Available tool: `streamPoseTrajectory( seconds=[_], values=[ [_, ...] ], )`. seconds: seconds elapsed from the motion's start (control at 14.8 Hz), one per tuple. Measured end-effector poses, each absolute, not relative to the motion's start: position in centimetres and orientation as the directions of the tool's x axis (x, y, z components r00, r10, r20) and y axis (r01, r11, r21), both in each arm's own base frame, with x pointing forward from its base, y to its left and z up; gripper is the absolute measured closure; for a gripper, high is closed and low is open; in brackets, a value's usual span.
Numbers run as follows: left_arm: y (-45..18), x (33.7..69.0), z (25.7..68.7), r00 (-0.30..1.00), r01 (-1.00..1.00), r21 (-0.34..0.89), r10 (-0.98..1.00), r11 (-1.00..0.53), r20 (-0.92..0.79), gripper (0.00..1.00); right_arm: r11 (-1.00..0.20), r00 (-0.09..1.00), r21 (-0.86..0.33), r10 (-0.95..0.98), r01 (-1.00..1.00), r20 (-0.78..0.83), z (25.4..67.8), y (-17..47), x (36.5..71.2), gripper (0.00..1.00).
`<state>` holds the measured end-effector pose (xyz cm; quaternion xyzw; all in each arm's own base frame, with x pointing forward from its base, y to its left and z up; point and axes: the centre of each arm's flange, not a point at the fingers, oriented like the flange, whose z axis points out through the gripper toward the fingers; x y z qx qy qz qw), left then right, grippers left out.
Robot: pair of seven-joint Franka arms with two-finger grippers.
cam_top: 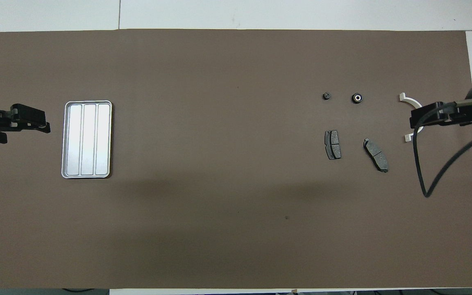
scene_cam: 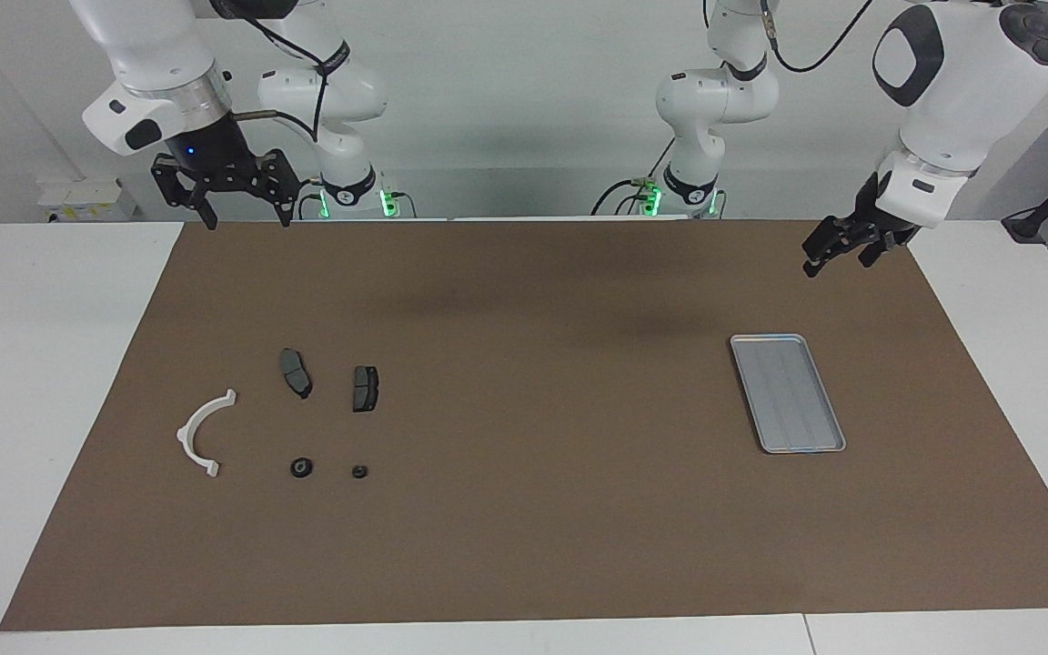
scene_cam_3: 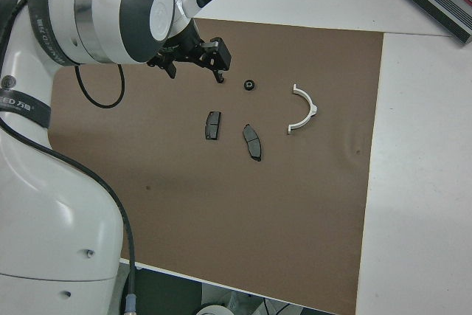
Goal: Place bearing gear from tray to pile
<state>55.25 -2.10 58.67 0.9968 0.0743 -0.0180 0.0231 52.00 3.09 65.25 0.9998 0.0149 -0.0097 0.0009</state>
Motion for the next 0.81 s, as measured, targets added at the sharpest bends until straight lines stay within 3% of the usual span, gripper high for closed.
streamPoseTrajectory(
  seconds=[0.54, 0.81],
  values=[
    [-2.1, 55.3, 58.7, 0.988, 0.149, 0.043, 0.147, -0.988, -0.039, 0.0, -1.0, 0.998, 0.001, 0.031, 0.031, -0.05, 63.4, 2.7, 52.1, 0.0],
    [-2.1, 55.3, 58.7, 0.988, 0.149, 0.043, 0.147, -0.988, -0.039, 0.0, -0.999, 0.999, 0.011, 0.034, 0.034, 0.021, 64.0, 2.6, 52.9, 0.0]
  ],
)
